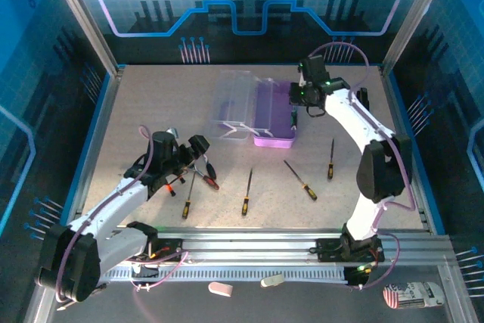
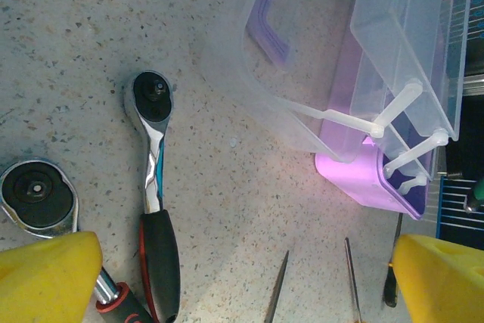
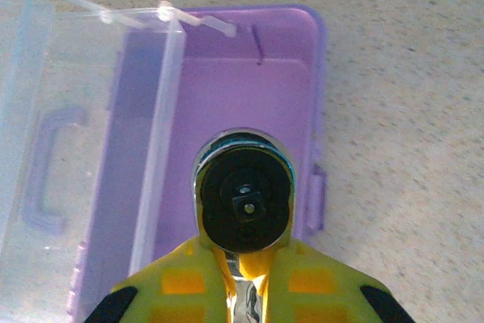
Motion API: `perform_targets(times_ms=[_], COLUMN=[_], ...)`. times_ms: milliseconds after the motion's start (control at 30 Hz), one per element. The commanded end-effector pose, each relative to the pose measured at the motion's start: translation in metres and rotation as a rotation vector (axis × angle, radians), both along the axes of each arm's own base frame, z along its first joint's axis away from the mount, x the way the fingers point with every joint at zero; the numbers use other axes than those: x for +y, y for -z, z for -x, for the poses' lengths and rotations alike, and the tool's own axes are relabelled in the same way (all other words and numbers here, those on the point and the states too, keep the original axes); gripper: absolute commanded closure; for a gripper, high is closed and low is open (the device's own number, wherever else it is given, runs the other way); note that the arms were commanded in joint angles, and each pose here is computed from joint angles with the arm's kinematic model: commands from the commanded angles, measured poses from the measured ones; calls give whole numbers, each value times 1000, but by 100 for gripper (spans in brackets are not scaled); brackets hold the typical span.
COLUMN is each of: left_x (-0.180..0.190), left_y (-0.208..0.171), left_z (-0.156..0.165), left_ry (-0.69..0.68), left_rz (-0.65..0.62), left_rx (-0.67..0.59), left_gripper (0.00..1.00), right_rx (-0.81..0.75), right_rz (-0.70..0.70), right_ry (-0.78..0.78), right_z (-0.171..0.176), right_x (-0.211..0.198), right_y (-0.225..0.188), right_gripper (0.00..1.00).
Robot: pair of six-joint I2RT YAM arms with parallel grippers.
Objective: Pack the tool kit
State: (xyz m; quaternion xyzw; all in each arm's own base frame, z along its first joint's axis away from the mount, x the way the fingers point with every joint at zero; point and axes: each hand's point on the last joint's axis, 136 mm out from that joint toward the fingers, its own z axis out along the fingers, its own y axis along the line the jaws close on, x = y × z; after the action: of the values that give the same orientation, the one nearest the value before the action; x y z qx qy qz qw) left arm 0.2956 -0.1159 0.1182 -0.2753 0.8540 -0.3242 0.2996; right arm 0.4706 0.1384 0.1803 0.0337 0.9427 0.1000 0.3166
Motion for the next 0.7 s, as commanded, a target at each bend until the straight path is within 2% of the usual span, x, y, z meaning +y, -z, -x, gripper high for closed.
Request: perform_targets(times_ms=[0, 300, 667], left_x=[5, 12, 16], left_y=[-10, -12, -22], left_z=[2, 17, 27], left_ry=[-20, -32, -23], left_rz=[7, 0, -16], left_rx=[-10, -35, -53], left_gripper=[1, 1, 1], right_rx=[23, 104, 209], right_rz=[-53, -96, -150], right_ry=[-24, -46, -19], right_z=[-16, -55, -65], right_x=[21, 47, 59], right_y=[7, 50, 104], right_gripper=[90, 90, 90])
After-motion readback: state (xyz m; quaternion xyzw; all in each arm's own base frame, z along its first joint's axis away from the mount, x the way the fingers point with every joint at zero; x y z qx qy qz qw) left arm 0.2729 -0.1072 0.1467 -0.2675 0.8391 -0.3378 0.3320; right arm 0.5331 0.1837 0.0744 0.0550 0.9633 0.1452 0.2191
